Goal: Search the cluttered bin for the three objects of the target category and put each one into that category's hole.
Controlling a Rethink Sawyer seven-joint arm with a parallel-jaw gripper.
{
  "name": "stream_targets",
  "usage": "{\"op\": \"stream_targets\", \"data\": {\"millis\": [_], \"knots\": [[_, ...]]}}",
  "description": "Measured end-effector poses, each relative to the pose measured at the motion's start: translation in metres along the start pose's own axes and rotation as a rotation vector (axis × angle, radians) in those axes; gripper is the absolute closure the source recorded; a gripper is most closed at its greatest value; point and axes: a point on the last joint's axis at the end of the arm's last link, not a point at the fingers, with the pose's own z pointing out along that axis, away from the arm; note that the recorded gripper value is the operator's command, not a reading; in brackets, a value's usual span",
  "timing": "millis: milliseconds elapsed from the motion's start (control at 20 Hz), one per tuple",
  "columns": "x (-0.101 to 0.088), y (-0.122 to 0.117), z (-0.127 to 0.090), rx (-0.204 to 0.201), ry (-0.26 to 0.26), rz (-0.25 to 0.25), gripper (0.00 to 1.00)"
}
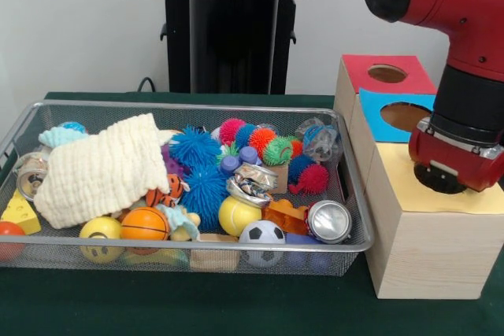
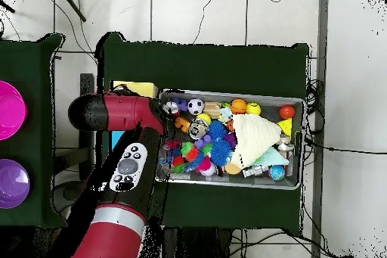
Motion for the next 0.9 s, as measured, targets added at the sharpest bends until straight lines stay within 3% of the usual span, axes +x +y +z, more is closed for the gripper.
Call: {"op": "stream_targets", "data": {"millis": [900], "knots": [[-0.0006, -0.0005, 0.0024, 0.002, -0.002, -0.001, 1.00]]}}
